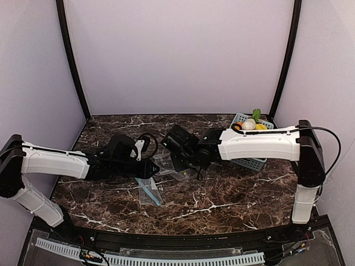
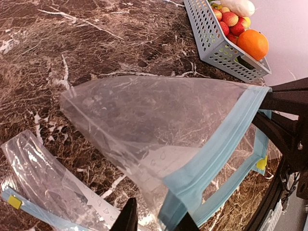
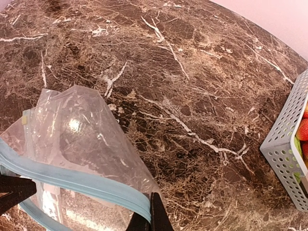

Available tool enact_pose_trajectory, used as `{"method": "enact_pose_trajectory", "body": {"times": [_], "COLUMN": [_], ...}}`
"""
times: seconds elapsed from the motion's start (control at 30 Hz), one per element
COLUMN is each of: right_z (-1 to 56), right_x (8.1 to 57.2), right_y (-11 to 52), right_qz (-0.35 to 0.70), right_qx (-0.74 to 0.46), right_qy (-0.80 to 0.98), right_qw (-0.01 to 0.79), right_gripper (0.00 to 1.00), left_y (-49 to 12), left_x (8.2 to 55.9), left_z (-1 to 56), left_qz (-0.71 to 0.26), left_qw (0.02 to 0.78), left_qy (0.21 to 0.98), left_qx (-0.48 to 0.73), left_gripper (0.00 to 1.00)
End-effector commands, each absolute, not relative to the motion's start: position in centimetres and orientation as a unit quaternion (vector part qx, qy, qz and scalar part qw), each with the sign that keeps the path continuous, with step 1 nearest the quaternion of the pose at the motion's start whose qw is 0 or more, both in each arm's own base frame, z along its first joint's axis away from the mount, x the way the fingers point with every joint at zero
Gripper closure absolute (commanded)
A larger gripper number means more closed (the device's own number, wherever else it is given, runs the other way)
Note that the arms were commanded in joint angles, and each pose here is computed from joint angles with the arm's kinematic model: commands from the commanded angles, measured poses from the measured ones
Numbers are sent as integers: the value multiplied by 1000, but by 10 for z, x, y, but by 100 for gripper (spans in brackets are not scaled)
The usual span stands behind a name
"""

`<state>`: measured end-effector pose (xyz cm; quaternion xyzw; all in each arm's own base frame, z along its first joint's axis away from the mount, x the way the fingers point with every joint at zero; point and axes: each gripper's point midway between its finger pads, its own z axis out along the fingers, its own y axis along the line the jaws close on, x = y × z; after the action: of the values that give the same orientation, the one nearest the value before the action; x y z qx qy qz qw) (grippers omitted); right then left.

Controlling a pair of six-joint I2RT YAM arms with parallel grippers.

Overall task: Place the food in the zip-top bag and seal the zipper
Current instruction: Adjust the zipper food storage bag at the center of the board.

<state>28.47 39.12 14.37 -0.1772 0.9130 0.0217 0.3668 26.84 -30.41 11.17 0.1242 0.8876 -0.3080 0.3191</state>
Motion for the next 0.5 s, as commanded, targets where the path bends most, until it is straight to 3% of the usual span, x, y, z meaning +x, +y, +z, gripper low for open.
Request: {"method": "enact_pose_trajectory", "body": {"times": [0.0, 0.03, 0.13, 0.23, 0.37, 0.47], "right_z": [163, 161, 162, 158, 154, 153], "right_x": [279, 275, 265, 260, 257, 257], "right_y": [403, 406, 412, 415, 420, 423], "right_qz": [65, 77, 94, 93, 96, 94], "right_qx": [-243, -260, -292, -309, -317, -320], "right_qy": [888, 883, 872, 869, 868, 867], "right_qw": [386, 384, 382, 375, 369, 369], "right_gripper": [100, 100, 100, 100, 100, 100], "left_y": [-291, -292, -284, -283, -277, -267], "left_x": [260, 263, 263, 263, 264, 268], "left_z": [119, 127, 143, 162, 173, 172], "left_qz": [-278, -275, -254, -247, -212, -173], "left_qw": [326, 335, 345, 357, 358, 350], "left_qy": [889, 885, 885, 877, 879, 890], "left_qx": [164, 171, 182, 204, 231, 235], "left_gripper": [68, 63, 34, 14, 2, 1]}}
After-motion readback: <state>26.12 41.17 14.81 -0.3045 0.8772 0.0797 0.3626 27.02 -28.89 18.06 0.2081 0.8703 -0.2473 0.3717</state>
